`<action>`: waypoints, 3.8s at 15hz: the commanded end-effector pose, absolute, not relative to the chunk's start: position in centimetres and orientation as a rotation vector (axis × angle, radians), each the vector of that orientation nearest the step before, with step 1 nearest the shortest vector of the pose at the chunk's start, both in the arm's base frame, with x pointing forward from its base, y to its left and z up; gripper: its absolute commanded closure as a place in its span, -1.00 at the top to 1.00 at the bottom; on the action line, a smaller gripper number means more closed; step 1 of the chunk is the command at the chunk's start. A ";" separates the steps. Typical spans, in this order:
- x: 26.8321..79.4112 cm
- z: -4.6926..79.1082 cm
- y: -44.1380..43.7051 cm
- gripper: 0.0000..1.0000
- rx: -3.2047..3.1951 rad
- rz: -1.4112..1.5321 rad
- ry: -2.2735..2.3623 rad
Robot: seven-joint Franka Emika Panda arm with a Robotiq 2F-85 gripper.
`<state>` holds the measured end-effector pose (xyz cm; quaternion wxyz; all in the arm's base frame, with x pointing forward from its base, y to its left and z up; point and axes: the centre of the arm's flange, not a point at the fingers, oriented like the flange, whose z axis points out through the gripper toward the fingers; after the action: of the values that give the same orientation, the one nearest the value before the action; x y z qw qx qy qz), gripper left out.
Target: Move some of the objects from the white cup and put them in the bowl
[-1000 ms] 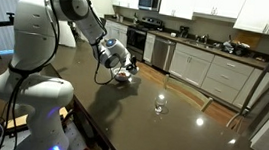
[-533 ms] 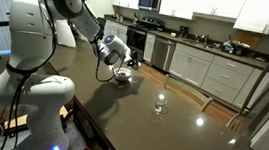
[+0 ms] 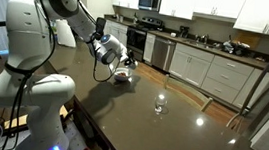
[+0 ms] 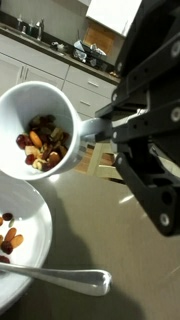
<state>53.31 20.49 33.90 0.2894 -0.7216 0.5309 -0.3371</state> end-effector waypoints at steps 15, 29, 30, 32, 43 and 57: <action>51.0 35.1 20.7 -0.87 -1.929 -1.022 1.349; 49.0 35.2 21.0 -0.87 -1.970 -0.996 1.314; 49.9 35.8 22.5 -0.69 -1.992 -1.032 1.300; 49.7 35.5 22.3 -0.69 -1.998 -1.025 1.307; 48.3 34.8 25.9 -0.87 -2.011 -1.271 1.124; 49.2 33.9 24.5 -0.87 -2.011 -1.404 1.138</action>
<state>49.11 25.78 34.42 0.2112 -0.7413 0.4106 -0.4871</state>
